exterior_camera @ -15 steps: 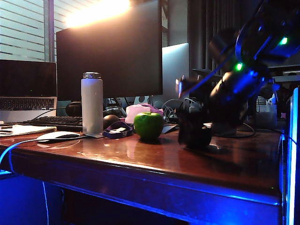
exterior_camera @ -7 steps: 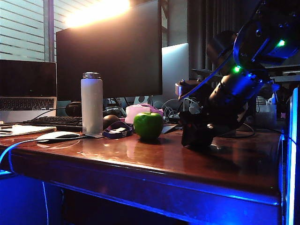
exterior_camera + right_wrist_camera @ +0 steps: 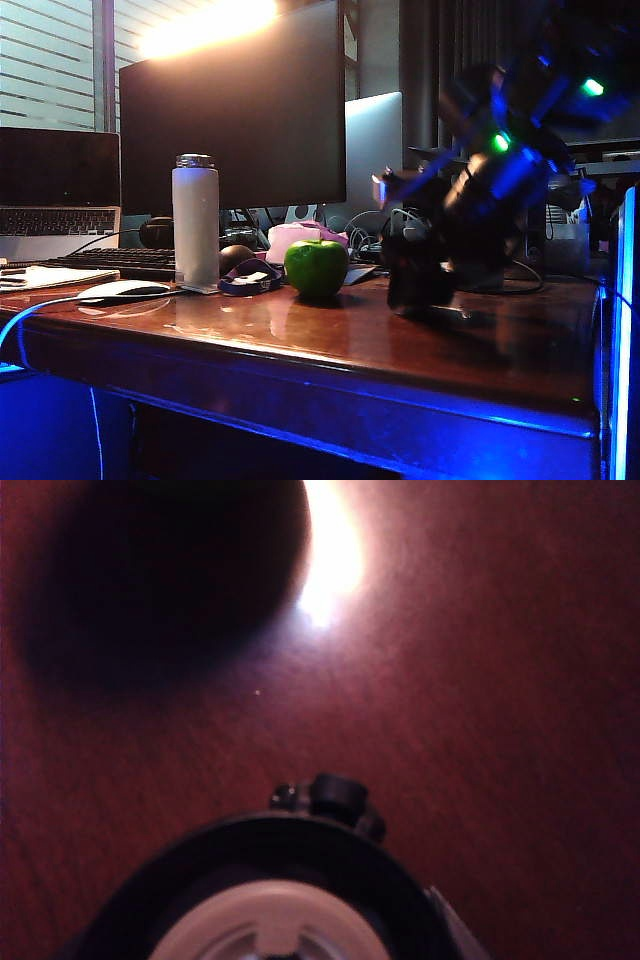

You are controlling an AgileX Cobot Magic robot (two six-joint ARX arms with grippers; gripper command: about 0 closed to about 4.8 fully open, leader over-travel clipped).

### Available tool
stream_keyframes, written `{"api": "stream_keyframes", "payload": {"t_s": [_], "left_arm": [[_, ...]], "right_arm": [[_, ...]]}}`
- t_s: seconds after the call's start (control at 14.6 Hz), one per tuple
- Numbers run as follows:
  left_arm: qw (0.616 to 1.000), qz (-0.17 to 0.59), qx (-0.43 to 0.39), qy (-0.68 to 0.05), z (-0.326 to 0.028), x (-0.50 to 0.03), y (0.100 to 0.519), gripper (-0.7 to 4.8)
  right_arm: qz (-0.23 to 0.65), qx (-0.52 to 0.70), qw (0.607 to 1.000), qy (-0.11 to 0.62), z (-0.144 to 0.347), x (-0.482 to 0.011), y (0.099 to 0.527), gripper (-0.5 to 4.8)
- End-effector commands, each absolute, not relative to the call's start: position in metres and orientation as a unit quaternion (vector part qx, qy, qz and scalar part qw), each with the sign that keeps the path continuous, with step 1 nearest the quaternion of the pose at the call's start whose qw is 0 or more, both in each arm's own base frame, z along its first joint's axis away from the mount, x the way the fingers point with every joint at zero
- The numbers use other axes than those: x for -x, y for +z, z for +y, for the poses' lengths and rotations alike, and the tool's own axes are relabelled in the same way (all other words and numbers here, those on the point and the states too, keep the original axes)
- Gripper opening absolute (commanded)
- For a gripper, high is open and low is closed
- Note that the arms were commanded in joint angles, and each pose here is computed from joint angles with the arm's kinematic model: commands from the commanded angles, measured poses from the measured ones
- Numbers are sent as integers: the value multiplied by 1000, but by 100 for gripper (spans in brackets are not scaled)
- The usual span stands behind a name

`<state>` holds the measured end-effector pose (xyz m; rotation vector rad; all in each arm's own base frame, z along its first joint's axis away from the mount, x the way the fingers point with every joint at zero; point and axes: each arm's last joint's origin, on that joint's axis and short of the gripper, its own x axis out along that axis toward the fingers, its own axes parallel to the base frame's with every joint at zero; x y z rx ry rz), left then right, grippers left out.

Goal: Stack the black thermos bottle cap from the table onto the green apple.

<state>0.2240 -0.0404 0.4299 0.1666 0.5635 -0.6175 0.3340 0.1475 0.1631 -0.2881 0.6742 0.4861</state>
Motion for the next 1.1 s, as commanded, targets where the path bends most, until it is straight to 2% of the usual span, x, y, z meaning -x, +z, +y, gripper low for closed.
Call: {"api": "stream_keyframes", "payload": {"t_s": [0.07, 0.27, 0.48, 0.69, 1.1], "left_arm": [[913, 263, -82, -301, -40, -223, 433, -4], [915, 263, -75, -295, -40, -223, 433, -4], [928, 253, -58, -266, -39, -227, 437, -4], [934, 252, -63, -246, -38, -228, 437, -4], [934, 250, -63, -246, -38, -228, 438, -4]], "right_arm": [[300, 134, 916, 232, 157, -354, 207, 305], [208, 119, 943, 229, 166, -377, 273, 305], [165, 114, 952, 230, 171, -388, 306, 305], [161, 117, 946, 254, 179, -403, 311, 305], [205, 110, 918, 320, 195, -427, 279, 305]]}}
